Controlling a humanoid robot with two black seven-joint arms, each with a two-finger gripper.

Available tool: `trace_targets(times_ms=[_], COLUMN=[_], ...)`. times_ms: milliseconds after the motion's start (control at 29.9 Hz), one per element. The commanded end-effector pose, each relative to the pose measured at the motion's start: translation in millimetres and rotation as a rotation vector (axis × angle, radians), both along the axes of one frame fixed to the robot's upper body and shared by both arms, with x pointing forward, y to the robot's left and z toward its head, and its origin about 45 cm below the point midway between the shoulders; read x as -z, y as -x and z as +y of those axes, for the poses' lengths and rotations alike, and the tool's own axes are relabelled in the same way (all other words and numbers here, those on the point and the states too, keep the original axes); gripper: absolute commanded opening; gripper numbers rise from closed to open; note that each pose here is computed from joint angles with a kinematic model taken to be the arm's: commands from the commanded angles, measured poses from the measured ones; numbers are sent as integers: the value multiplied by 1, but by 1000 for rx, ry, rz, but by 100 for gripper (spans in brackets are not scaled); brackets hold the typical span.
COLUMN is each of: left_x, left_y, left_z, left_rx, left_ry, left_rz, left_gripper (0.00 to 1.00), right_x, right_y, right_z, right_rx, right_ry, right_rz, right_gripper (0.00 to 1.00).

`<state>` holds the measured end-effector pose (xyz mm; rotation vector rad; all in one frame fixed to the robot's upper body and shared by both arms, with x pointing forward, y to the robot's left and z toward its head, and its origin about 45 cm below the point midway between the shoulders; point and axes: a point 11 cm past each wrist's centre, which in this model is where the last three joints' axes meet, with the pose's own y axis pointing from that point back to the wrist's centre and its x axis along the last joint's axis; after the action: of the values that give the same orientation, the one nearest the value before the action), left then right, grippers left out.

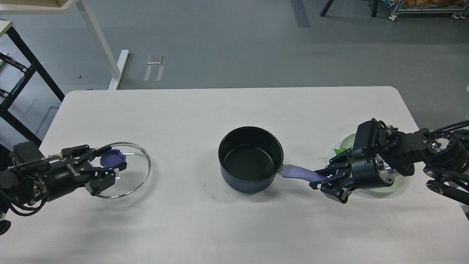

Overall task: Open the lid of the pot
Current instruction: 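Lower the glass lid onto the table beside the pot with the left gripper, then release the lid and raise the left gripper away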

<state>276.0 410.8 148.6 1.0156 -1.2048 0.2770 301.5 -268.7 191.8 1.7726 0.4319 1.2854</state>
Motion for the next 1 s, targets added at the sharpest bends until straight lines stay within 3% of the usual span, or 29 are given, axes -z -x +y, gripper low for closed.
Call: trace_targets(times_ms=[0, 435, 535, 635, 669, 970], left_x=[10, 27, 27, 27, 27, 20], left_y=[11, 5, 4, 5, 4, 4], left_z=[6, 14, 15, 15, 15, 14], left_rx=[-12, -40, -42, -41, -42, -47], left_ry=[-10, -47, -50, -48, -48, -33], left_rz=[32, 38, 37, 38, 37, 31], left_gripper=[31, 34, 47, 76, 82, 98], right_x=[0, 0, 0, 0, 0, 0], right_y=[0, 0, 0, 0, 0, 0], right_z=[1, 0, 0, 0, 0, 0], right_rx=[-1, 0, 0, 0, 0, 0], right_ry=[-1, 0, 0, 0, 0, 0], right_rz=[1, 0, 0, 0, 0, 0], right_gripper=[27, 27, 27, 27, 27, 27])
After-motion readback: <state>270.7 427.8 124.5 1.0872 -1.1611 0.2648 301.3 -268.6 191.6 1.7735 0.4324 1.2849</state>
